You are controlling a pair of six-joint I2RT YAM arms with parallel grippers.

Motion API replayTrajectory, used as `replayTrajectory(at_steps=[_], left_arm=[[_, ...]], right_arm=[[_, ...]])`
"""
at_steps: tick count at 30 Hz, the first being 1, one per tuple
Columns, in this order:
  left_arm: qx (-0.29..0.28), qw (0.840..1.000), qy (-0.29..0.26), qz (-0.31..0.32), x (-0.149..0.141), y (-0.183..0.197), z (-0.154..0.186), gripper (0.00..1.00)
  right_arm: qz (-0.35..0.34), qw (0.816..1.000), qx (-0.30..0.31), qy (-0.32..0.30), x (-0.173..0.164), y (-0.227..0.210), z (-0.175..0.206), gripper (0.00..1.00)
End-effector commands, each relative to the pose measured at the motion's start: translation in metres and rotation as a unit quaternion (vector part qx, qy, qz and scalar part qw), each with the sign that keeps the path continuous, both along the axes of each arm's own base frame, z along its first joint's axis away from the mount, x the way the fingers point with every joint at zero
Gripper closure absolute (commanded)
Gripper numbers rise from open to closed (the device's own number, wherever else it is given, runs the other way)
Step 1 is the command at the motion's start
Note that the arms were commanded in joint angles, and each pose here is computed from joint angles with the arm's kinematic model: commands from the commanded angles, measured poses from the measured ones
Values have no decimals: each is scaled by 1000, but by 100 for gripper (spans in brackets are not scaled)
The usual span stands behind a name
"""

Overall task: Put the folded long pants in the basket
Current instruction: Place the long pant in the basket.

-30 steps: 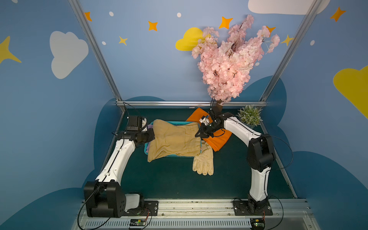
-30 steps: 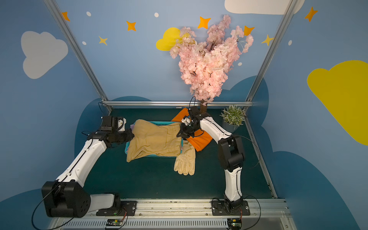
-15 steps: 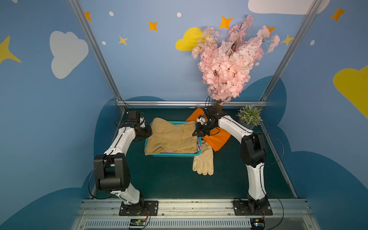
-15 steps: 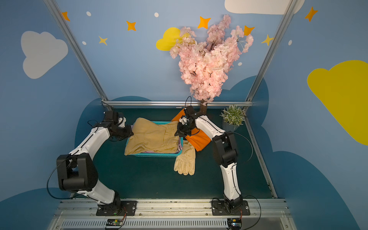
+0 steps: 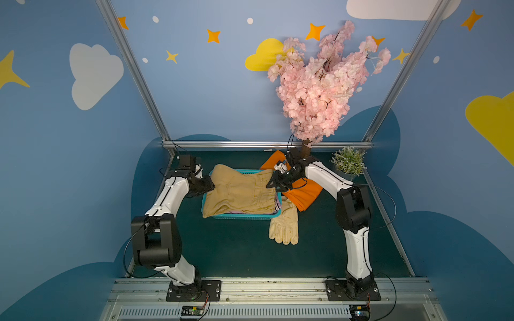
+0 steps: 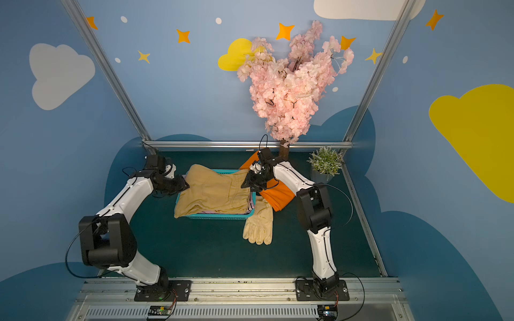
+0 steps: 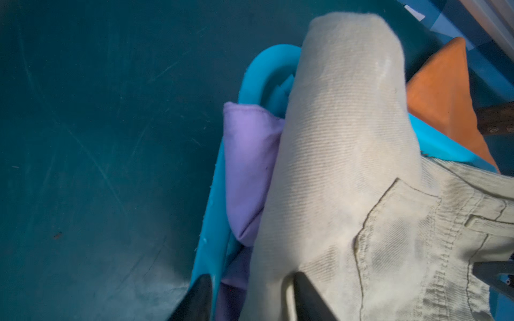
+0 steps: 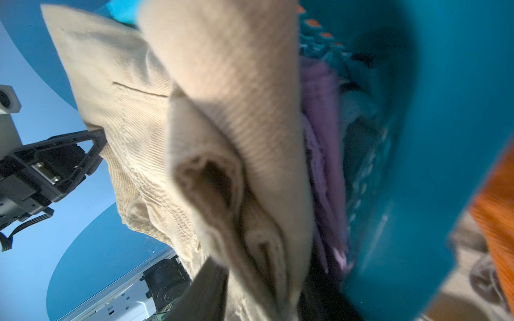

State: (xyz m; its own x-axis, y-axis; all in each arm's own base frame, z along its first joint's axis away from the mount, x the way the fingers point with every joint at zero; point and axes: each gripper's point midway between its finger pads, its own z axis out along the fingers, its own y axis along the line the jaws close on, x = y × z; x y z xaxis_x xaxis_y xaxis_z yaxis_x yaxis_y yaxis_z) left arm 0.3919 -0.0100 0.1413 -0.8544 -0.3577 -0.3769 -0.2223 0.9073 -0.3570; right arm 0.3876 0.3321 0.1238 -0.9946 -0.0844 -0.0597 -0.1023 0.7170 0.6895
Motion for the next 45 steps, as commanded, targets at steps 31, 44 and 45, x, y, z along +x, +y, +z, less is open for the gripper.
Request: replayTrajectory(at_steps=[31,44,45], left_arm=[[-197,969,-112,-93,-115,-85,84,30],[-202,967,-122,-100,-117,-89,97,30],[-205,966,-123,-102,-117,-91,99,30]], right_arm=[[77,996,41,-4,-56,104,-1,46],[95,990,-24,-97,-36,91,21,46],[71,992,-40,-98,-26,68,19,46]])
